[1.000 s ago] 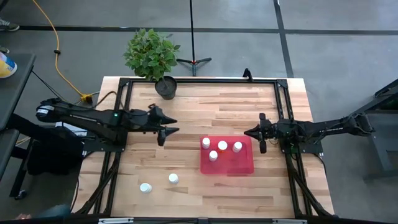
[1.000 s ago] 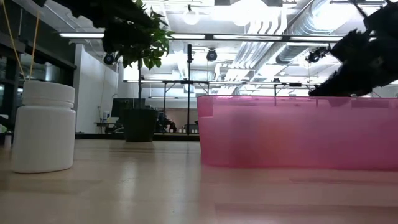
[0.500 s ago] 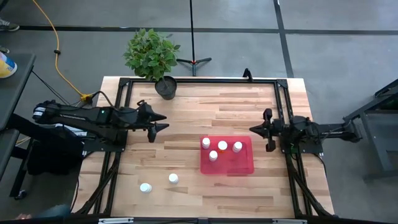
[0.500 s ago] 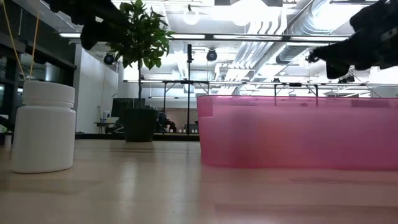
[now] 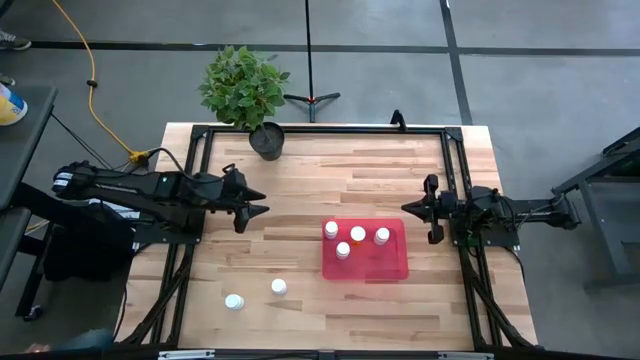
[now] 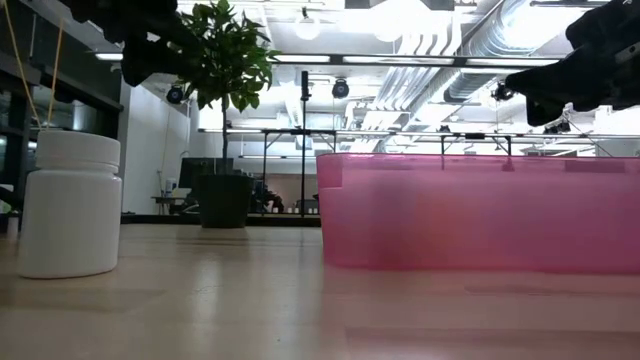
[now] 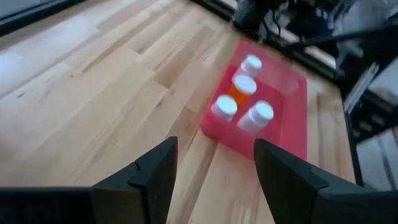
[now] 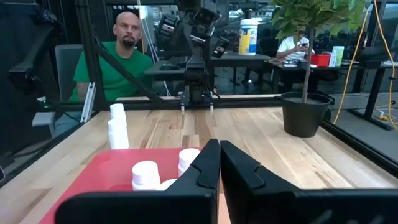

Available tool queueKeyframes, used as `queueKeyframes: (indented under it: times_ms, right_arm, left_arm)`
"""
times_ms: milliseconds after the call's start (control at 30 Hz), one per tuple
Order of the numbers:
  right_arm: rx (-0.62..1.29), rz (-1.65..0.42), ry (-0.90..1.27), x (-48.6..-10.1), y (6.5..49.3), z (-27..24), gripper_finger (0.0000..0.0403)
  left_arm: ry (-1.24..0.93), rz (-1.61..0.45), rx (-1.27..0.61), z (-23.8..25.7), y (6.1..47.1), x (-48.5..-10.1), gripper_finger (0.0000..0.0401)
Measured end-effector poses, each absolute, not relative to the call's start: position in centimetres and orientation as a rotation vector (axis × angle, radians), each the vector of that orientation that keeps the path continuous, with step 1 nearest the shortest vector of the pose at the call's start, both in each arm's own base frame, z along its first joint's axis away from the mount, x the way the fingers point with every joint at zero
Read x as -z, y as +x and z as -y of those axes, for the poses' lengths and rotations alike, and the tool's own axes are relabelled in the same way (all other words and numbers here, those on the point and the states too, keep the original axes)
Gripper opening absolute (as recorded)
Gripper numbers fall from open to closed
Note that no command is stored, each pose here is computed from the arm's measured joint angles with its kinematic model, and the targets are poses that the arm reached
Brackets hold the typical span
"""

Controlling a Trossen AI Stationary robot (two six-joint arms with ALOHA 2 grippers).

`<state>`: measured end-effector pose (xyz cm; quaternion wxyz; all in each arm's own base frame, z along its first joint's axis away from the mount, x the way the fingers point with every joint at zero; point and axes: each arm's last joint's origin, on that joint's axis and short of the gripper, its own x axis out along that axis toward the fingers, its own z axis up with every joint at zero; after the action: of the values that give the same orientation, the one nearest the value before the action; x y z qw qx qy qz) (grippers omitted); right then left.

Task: Pick and place pill bottles into a basket
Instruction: Put the white pill bottle into the pink bin

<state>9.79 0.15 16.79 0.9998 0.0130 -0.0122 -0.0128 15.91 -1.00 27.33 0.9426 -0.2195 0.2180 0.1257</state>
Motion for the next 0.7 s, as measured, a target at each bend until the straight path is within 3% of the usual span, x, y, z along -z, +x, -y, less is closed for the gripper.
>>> queueKeyframes:
  times_ms: [400,700]
  right_arm:
    - [0.026,0.022,0.026,-16.8,9.8,-0.2,0.0003]
    - [0.026,0.022,0.029,-16.8,9.8,-0.2,0.0007]
  left_arm:
    - [-0.358,-0.514,-0.167,1.2,15.7,-27.0,0.0243]
    - [-0.153,-0.606,0.062,2.0,16.5,-26.2,0.0243]
